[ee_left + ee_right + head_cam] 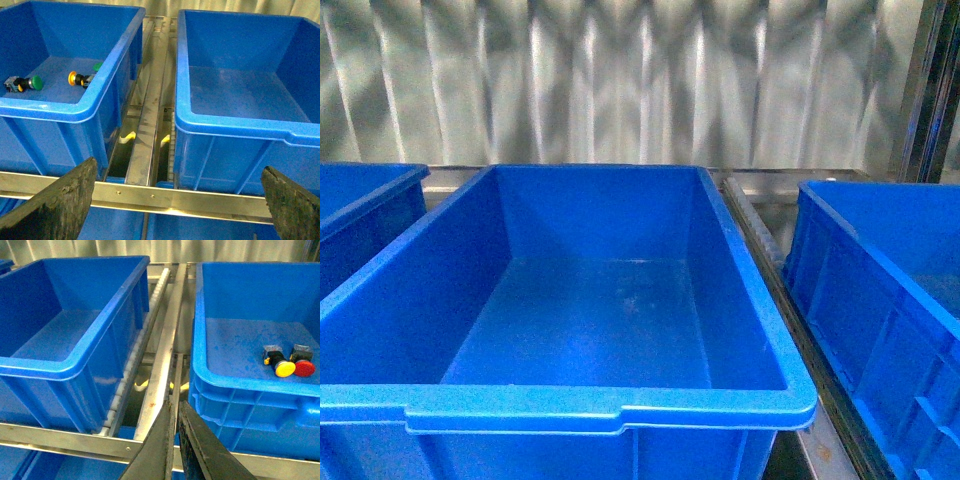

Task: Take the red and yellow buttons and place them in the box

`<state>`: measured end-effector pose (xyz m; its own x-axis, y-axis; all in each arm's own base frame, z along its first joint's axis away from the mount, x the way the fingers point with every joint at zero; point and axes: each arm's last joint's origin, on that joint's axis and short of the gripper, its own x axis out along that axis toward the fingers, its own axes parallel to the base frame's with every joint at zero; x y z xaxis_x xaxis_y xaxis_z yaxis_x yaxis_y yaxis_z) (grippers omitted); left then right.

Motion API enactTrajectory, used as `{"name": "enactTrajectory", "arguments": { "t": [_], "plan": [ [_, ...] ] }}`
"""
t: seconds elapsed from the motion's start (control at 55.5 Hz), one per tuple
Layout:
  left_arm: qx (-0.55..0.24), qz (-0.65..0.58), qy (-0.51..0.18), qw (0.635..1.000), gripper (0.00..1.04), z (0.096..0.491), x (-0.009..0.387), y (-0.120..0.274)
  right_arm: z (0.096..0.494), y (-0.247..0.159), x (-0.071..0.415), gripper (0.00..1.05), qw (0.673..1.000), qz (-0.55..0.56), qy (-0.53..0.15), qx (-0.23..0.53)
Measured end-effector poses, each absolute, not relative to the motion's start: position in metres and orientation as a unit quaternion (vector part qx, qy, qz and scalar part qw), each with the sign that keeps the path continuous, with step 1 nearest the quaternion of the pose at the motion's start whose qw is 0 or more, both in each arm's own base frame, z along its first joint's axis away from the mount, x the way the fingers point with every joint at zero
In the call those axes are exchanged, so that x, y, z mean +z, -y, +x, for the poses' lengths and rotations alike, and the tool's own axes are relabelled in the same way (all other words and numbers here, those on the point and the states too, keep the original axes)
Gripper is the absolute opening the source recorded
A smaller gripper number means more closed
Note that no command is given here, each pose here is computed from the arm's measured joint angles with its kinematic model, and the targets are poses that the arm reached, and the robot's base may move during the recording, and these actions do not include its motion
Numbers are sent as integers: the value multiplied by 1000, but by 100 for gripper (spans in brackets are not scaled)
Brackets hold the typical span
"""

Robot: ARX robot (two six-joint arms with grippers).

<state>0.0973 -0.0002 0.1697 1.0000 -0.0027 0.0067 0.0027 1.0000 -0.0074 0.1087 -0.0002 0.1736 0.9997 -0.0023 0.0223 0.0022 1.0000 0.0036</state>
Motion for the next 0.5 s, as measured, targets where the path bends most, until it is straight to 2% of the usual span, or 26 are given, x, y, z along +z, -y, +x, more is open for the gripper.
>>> {"name": "enactTrajectory", "arguments": {
  "t": [0.144, 0.504],
  "plan": [
    [-1, -4, 3, 1000, 97, 97, 170, 0, 100, 0, 169, 3, 1000, 2, -6, -1],
    [-1, -4, 3, 1000, 97, 97, 170, 0, 97, 0, 171, 3, 1000, 2, 10, -1]
  ]
}}
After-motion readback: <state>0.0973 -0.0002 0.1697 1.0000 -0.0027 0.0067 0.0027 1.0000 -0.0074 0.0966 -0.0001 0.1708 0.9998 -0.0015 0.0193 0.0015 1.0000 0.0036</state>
